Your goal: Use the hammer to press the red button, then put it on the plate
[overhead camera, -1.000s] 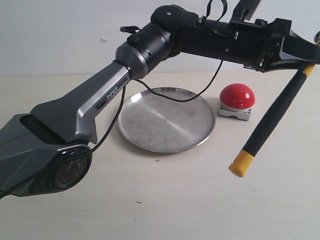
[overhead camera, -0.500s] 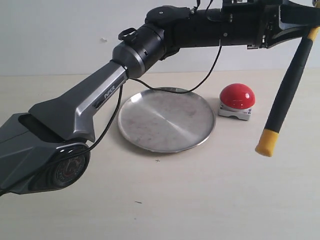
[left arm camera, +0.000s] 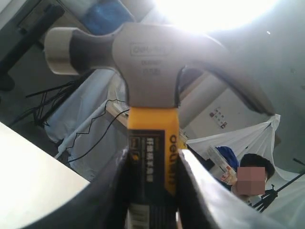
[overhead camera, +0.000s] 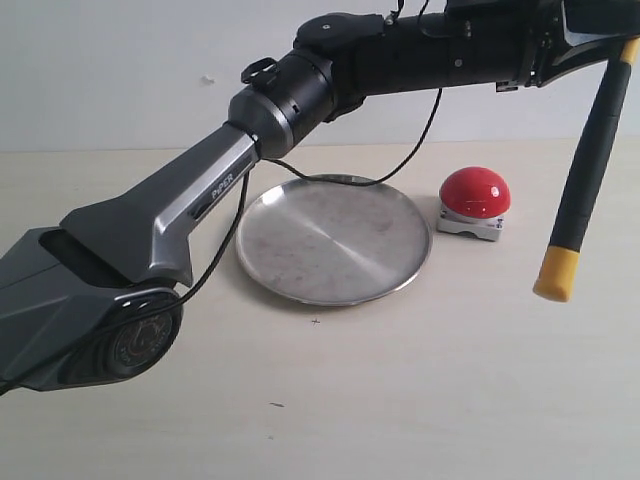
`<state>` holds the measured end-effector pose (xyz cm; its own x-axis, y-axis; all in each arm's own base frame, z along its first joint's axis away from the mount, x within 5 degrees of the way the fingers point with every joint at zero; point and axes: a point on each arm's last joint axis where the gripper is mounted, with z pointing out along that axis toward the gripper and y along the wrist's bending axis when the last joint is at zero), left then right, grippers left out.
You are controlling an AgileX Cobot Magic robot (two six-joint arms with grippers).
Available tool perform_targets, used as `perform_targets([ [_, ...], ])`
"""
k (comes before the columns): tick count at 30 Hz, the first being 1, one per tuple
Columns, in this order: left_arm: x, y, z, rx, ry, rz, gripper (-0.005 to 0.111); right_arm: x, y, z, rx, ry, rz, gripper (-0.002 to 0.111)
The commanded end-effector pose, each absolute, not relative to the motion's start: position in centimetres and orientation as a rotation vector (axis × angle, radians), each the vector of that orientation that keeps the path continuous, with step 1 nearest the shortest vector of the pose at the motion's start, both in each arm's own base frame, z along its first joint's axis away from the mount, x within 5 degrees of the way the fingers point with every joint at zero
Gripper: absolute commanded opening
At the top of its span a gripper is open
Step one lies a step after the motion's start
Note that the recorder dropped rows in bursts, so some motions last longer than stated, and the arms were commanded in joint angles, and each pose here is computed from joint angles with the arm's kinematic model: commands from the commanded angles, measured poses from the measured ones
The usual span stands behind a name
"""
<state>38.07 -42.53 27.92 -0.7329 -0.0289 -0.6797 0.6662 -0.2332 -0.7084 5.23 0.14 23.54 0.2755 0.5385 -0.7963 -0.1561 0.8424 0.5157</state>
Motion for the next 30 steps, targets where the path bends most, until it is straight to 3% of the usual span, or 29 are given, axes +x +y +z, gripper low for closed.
perform_targets([
  [1,37.8,-42.2,30.2,0.691,1.48,-2.082,0.0,5.8,0.4,22.6,0.316,1.329,0.416,0.0],
  [7,37.9,-42.2,30.3,0.674,1.48,-2.078,0.0,6.9,0.8,22.5,0.299,1.419,0.457,0.0],
  [11,38.1,-42.0,30.3,0.673,1.479,-2.078,0.0,8.3,-1.1,23.7,0.425,1.622,0.196,0.0],
  [19,38.1,-42.0,30.3,0.672,1.479,-2.077,0.0,12.4,-2.8,27.0,0.482,1.884,-0.053,0.0],
  [24,38.0,-42.0,30.3,0.681,1.479,-2.081,0.0,14.8,-3.2,28.7,0.212,2.323,-0.271,0.0],
  [28,38.0,-42.0,30.3,0.683,1.478,-2.082,0.0,16.3,-3.2,29.2,0.136,2.676,-0.292,0.0],
  [30,37.9,-42.0,30.3,0.685,1.478,-2.083,0.0,16.7,-2.3,28.8,0.103,2.674,-0.142,0.0],
])
